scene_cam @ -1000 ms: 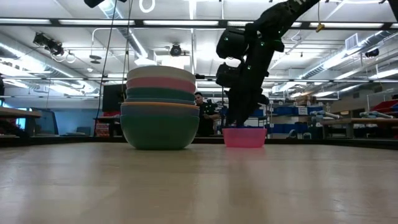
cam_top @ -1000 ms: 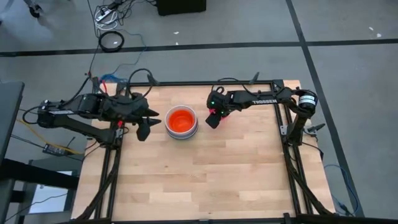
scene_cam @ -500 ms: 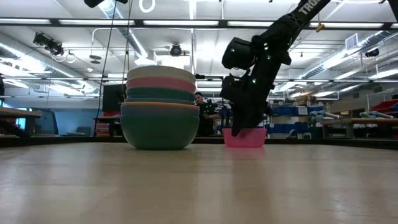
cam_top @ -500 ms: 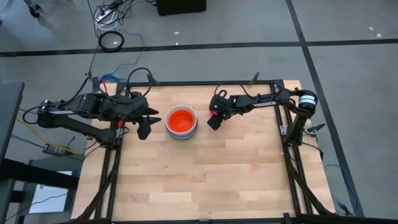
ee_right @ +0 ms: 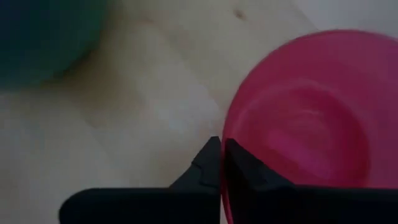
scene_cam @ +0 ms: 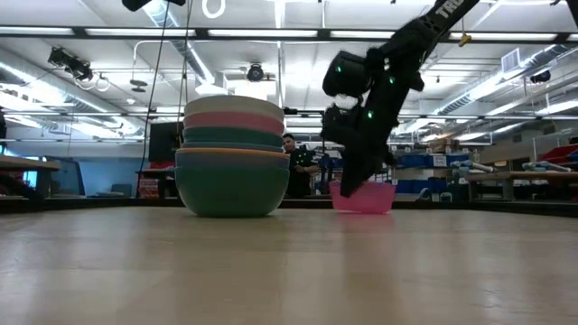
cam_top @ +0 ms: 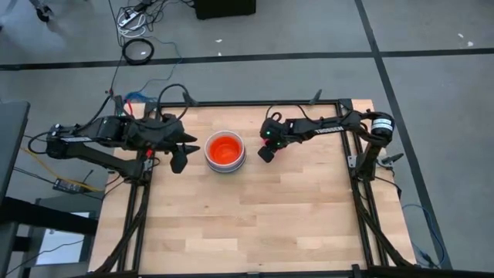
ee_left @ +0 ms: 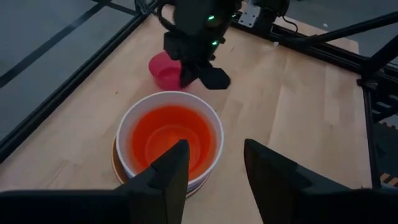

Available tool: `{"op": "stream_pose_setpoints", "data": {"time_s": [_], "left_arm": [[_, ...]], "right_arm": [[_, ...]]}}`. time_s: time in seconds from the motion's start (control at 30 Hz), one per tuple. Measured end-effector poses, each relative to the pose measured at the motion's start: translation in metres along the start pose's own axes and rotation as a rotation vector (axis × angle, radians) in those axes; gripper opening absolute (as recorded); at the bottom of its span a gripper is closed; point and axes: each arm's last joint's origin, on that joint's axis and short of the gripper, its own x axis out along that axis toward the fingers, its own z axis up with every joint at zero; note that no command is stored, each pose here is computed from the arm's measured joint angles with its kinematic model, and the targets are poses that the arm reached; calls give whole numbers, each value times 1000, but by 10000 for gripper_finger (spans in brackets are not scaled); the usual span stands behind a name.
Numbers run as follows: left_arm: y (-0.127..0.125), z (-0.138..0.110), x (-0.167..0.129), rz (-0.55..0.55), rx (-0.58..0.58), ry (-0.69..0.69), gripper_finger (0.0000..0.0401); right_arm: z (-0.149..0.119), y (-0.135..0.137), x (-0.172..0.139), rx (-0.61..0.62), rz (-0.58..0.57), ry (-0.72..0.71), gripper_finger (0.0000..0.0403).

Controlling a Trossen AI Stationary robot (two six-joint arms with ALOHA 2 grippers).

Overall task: Nest bowls inside each other
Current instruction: Stack the red bowl on top of the orange bowl

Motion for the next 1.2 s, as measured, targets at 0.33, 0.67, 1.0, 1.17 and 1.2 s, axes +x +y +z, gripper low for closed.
{"op": "stream_pose_setpoints", "data": {"time_s": [0.33, 0.67, 1.0, 1.17, 1.2], "left_arm": [[0, 0, 0, 1, 2, 2, 162], [0, 0, 0, 1, 20, 1, 162], [0, 0, 0, 0, 20, -2, 162], [0, 0, 0, 0, 20, -3, 162], [0, 0, 0, -1, 20, -4, 162]], "right_arm": [[25, 71, -59, -179, -74, -124, 0], [47, 135, -131, -290, -21, -385, 0], [59, 163, -134, -349, 223, -513, 0], [62, 165, -123, -349, 242, -505, 0], [63, 166, -121, -348, 250, -508, 0]]}}
